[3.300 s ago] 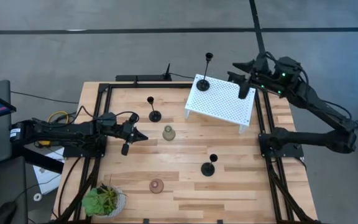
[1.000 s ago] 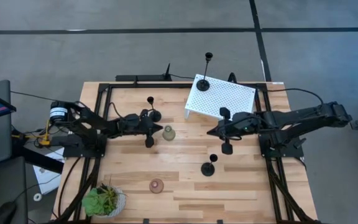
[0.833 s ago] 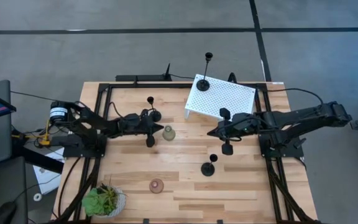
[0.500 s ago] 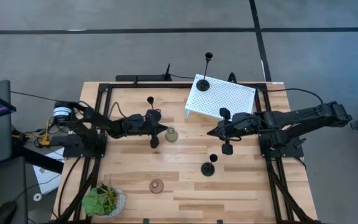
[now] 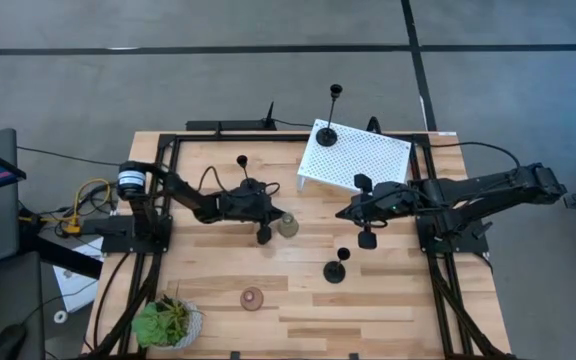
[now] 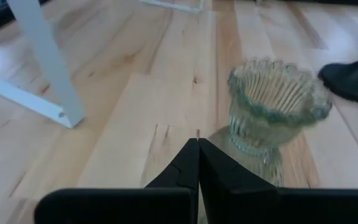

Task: Pick & Place candle stick holders
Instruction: Put the green candle holder on the shelf

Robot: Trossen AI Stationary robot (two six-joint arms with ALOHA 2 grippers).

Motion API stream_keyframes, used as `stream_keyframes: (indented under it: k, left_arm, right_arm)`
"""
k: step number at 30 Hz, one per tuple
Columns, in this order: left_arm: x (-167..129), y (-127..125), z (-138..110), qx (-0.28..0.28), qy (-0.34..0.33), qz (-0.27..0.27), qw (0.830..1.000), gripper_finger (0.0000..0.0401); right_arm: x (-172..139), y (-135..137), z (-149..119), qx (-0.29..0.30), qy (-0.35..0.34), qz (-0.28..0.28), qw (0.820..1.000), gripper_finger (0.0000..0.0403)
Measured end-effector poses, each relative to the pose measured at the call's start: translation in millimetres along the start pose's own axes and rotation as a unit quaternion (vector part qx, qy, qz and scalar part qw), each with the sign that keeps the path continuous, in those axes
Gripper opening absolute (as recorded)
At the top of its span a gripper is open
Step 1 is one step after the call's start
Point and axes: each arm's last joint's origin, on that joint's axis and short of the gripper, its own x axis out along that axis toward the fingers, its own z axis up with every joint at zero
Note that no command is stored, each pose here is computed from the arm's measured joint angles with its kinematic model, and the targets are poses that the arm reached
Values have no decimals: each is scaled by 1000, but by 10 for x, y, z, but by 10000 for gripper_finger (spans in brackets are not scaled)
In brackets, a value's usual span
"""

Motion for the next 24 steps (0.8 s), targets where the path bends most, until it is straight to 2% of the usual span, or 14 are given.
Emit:
stream_keyframes:
  k: [4,9,14,17,24]
  left_arm:
    - [-105,1,40,4,-1,2,1000,2]
    - [-296,-3,21,2,41,1,999,2]
    - [-446,-39,-9,-7,77,-56,995,2]
    - [-469,-62,-8,-15,75,-91,993,2]
    - [-362,-70,-35,-19,69,-85,994,2]
  right_arm:
    - [0,0,-1,2,1,0,1000,0]
    - [-1,0,-2,2,1,0,1000,0]
    - [-1,-1,-1,2,0,-1,1000,0]
    - [-1,-1,1,3,-1,-2,1000,0]
    - [-1,-10,4,3,-2,-17,1000,0]
